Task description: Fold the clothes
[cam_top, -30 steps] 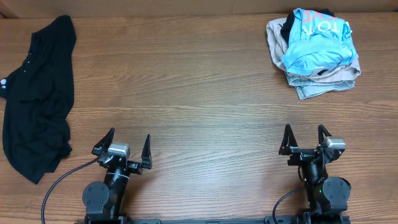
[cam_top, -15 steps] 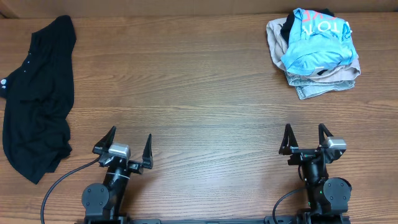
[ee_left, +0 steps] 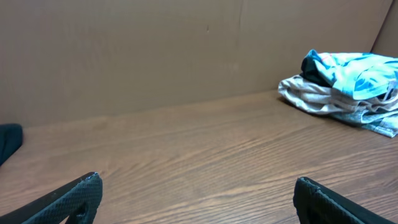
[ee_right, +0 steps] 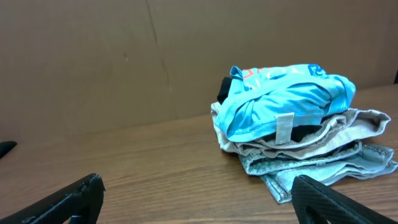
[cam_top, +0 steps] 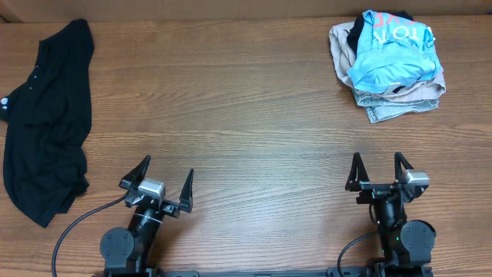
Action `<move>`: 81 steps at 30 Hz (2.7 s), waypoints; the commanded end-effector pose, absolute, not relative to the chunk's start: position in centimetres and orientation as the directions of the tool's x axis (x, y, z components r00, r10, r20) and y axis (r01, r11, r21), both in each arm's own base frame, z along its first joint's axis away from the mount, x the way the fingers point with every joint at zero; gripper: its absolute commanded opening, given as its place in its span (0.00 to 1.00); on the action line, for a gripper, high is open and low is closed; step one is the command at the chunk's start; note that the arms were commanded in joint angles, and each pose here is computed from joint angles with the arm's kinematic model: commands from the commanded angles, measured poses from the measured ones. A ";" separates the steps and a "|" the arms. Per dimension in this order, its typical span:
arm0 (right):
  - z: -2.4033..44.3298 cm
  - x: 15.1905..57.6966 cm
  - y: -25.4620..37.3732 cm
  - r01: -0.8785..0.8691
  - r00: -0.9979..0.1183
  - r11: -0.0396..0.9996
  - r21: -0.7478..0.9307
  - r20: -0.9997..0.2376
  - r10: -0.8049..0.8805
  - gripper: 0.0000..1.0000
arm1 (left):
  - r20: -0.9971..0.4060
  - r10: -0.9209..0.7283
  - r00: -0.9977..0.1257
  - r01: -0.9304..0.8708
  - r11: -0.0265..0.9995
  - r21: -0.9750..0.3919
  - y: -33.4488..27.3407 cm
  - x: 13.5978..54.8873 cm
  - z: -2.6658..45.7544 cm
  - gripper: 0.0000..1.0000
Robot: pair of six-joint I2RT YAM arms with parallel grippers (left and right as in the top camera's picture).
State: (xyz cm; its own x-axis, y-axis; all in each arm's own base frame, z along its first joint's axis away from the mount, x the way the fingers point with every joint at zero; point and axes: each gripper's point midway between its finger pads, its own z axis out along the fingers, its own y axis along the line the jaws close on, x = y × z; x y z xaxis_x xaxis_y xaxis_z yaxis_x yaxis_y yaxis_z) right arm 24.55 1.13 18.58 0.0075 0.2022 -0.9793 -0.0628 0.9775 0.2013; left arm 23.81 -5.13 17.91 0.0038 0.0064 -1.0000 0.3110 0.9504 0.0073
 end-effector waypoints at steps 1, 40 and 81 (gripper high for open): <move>22.8 23.7 1.2 -0.083 0.091 0.978 0.192 -0.976 0.199 1.00 | -0.997 -0.005 0.076 0.317 0.948 0.019 -5.2 23.2 21.1 1.00; 24.6 32.0 7.8 -0.265 -0.592 0.881 0.393 -0.787 0.172 1.00 | -0.768 0.043 -0.639 0.338 0.913 -0.230 -6.0 36.3 27.4 1.00; 15.5 40.4 17.4 -0.468 -0.717 0.614 0.636 -0.679 0.156 0.89 | -0.669 -0.512 -0.540 -0.644 0.763 -0.064 30.0 39.5 10.4 0.92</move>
State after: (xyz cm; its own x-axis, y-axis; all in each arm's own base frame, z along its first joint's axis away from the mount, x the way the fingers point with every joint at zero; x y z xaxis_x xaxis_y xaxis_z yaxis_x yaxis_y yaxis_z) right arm 39.75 17.33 14.65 -0.7372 0.1545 -0.6577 -0.4524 0.6101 0.6504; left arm 39.70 28.41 11.63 -0.5746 -0.4537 -0.6812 -0.5919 0.8052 -0.0371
